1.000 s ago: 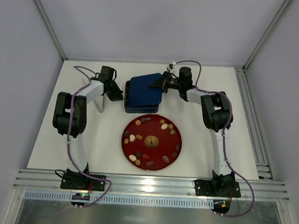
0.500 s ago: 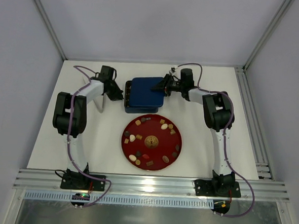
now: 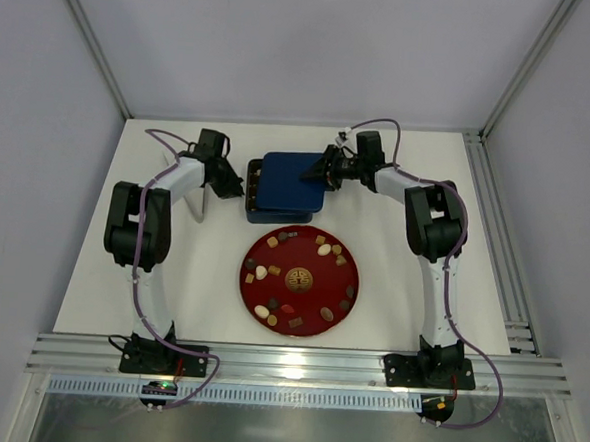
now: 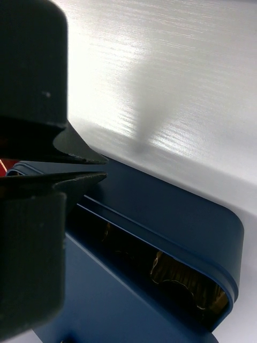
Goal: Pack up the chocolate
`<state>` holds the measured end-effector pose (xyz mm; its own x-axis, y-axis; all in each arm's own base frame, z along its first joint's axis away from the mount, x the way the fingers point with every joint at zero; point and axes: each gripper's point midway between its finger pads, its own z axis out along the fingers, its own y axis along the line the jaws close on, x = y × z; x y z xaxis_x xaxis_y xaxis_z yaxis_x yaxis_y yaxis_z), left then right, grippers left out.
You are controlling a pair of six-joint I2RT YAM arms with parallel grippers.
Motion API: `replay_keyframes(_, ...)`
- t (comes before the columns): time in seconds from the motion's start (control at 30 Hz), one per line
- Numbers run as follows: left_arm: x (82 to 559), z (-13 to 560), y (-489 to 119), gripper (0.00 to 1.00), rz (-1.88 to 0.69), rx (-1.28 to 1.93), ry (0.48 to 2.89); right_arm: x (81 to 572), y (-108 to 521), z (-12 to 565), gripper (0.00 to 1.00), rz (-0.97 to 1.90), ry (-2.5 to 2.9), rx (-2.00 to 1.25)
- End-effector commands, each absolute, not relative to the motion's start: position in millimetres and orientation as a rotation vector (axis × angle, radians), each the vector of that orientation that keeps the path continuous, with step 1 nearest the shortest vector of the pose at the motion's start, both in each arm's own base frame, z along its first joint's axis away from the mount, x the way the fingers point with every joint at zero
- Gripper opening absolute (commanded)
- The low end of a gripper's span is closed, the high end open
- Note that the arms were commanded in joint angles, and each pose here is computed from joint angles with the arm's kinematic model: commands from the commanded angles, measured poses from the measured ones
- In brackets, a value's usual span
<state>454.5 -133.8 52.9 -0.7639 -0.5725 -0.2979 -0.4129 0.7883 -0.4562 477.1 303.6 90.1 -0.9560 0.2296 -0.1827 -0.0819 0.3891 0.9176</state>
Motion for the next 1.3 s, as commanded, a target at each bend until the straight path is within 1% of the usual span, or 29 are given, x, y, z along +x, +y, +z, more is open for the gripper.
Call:
replay_keyframes(0.0, 466, 80, -134, 0.08, -0.546, -0.691, 2.501, 482, 298, 121, 0.44, 1.502, 2.345, 0.067)
replay_keyframes(0.07, 465, 79, -135, 0.08, -0.547, -0.689, 2.505, 483, 295, 118, 0.44, 1.467, 2.363, 0.066)
replay_keyframes(0.1, 466, 80, -135, 0.08, -0.548, -0.691, 2.503, 482, 295, 116, 0.47, 1.455, 2.375, 0.065)
replay_keyframes(0.27, 467, 78, -135, 0.08, -0.546, -0.688, 2.508, 482, 293, 115, 0.48, 1.427, 2.386, 0.051)
replay_keyframes(0.63, 467, 73, -135, 0.09, -0.538, -0.681, 2.522, 479, 290, 129, 0.50, 1.457, 2.357, 0.039)
replay_keyframes(0.97, 467, 70, -136, 0.11, -0.537, -0.676, 2.529, 473, 281, 130, 0.50, 1.506, 2.326, 0.077)
replay_keyframes(1.27, 468, 69, -137, 0.12, -0.545, -0.674, 2.535, 474, 269, 135, 0.50, 1.488, 2.315, 0.096)
